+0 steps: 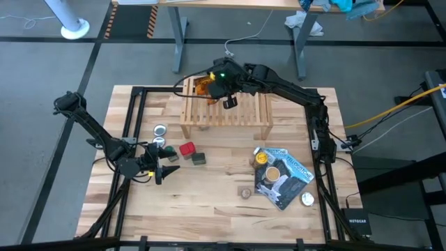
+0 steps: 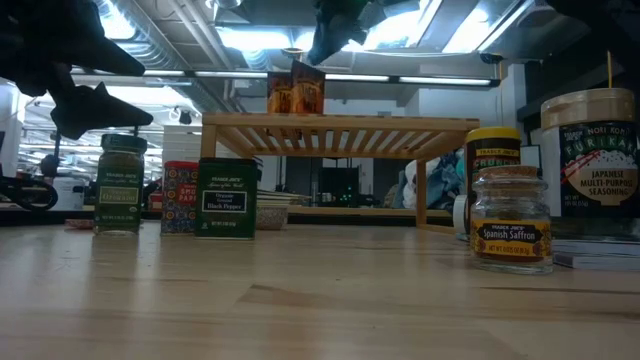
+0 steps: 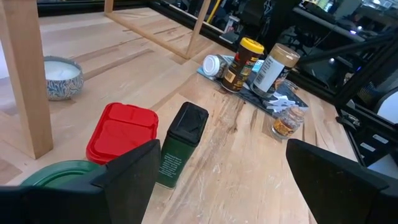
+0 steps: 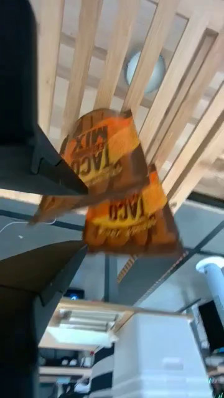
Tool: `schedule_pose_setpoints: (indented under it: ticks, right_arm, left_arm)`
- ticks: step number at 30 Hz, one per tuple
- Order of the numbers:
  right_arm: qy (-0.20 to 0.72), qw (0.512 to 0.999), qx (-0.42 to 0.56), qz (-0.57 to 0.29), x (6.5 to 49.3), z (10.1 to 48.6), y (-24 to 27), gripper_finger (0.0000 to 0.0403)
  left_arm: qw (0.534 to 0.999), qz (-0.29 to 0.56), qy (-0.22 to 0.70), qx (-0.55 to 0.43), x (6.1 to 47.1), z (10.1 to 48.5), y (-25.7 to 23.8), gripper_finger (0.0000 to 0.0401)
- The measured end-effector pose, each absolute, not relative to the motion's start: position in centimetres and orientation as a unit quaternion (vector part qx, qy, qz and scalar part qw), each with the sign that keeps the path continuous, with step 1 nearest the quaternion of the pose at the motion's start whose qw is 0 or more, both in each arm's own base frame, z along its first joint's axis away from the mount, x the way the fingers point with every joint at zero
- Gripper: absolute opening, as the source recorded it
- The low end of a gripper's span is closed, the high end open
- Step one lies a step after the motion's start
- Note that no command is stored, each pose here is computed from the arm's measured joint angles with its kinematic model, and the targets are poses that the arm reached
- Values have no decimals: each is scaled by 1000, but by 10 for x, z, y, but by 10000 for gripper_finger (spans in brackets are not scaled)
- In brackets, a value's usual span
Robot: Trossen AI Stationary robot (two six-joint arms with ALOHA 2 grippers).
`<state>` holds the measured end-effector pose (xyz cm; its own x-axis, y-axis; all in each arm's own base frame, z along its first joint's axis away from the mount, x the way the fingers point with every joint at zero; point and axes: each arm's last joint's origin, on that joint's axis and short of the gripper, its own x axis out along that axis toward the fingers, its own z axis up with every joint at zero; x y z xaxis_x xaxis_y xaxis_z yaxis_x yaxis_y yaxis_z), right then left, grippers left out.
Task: Shelf spices
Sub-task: Put the red seasoning can on the shelf
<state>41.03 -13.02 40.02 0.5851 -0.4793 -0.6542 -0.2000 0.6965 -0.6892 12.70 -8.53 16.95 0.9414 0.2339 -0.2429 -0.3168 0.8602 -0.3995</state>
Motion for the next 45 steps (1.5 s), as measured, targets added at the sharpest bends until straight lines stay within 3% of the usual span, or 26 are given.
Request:
schedule_pose_setpoints:
  ticks: [9, 19, 26, 31, 45]
  right_arm:
    - [415, 824, -358, -143, 373, 445, -106, 134]
    - [401, 869, -278, -78, 326, 474, -27, 134]
    - [396, 906, -151, 2, 324, 468, 31, 134]
    - [415, 894, -158, 56, 327, 452, 69, 134]
    - [441, 882, -152, 73, 313, 427, 138, 134]
  left_arm:
    - [960, 145, 97, -218, 127, 169, -85, 340]
    - [962, 149, 107, -205, 126, 166, -84, 340]
    - [962, 149, 108, -204, 126, 166, -84, 340]
    - [962, 149, 107, -204, 126, 166, -84, 340]
    - [961, 149, 107, -205, 126, 166, -84, 340]
